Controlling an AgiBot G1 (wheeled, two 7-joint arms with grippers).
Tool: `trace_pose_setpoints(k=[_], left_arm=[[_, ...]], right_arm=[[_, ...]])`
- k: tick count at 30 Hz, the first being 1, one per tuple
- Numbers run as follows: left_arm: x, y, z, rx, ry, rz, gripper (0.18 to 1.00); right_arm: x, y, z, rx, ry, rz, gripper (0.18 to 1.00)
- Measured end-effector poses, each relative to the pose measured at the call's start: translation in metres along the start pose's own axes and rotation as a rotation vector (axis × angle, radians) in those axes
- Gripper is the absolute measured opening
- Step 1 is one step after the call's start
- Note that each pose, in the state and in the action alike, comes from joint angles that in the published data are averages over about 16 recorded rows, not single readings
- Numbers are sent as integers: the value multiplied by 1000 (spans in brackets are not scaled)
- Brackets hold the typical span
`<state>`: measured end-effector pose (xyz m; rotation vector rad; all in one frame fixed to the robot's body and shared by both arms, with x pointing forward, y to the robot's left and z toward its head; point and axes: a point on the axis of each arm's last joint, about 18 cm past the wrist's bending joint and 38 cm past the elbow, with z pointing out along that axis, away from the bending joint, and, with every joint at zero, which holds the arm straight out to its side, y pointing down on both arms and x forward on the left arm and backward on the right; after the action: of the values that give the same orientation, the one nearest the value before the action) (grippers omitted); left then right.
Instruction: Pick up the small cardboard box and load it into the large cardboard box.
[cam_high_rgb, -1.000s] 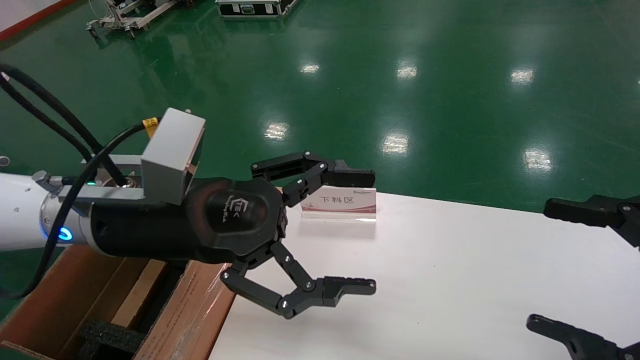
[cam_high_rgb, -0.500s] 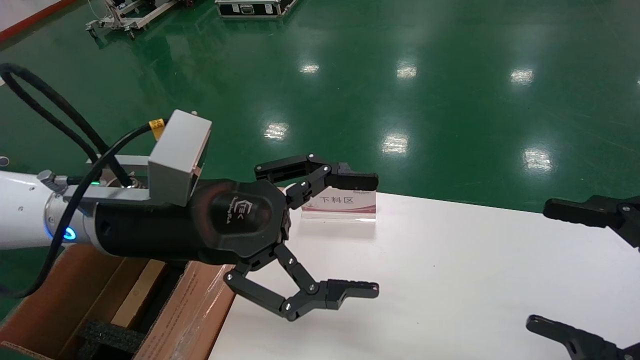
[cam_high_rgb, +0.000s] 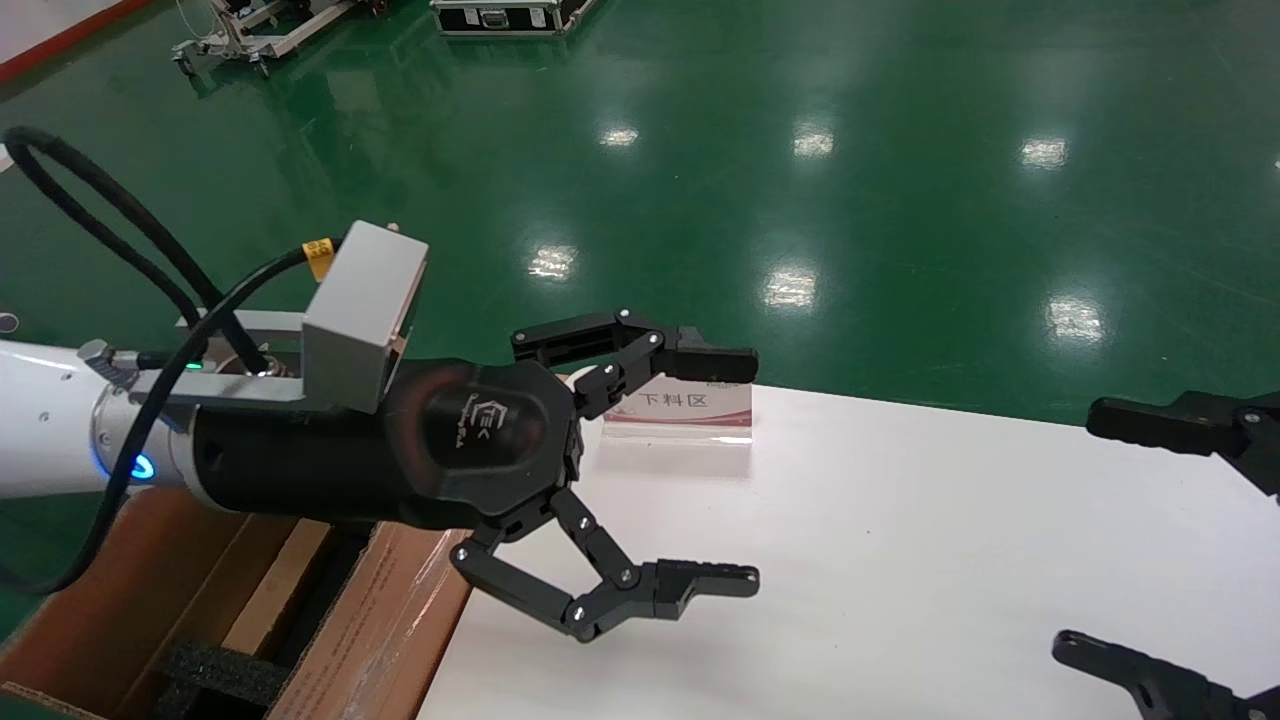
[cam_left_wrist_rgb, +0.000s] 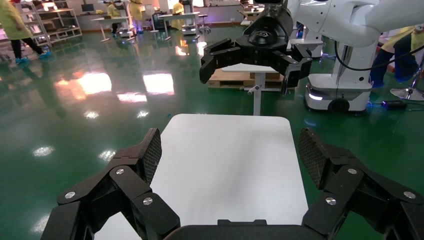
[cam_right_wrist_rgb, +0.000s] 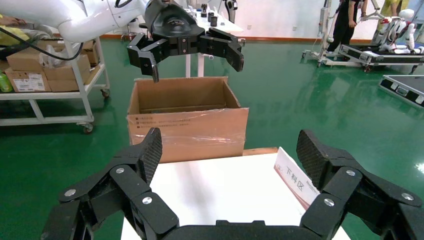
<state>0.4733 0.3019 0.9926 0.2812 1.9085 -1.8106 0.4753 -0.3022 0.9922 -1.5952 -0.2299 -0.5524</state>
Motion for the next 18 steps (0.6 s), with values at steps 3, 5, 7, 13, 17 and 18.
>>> trace_pose_setpoints(k=[3, 5, 7, 13, 17, 18], left_arm=[[0, 0, 0, -1, 0, 0, 1001], [0, 0, 0, -2, 1, 0, 1001], [0, 0, 0, -3, 1, -1, 1001], [0, 0, 1, -5, 2, -1, 1001], [-1, 1, 1, -7, 2, -1, 1001], [-1, 1, 1, -7, 2, -1, 1001]], right_arm=[[0, 0, 0, 0, 0, 0, 1001], [0, 0, 0, 0, 0, 0, 1001], [0, 0, 0, 0, 0, 0, 1001], [0, 0, 0, 0, 0, 0, 1001], [0, 0, 0, 0, 0, 0, 1001], [0, 0, 0, 0, 0, 0, 1001]])
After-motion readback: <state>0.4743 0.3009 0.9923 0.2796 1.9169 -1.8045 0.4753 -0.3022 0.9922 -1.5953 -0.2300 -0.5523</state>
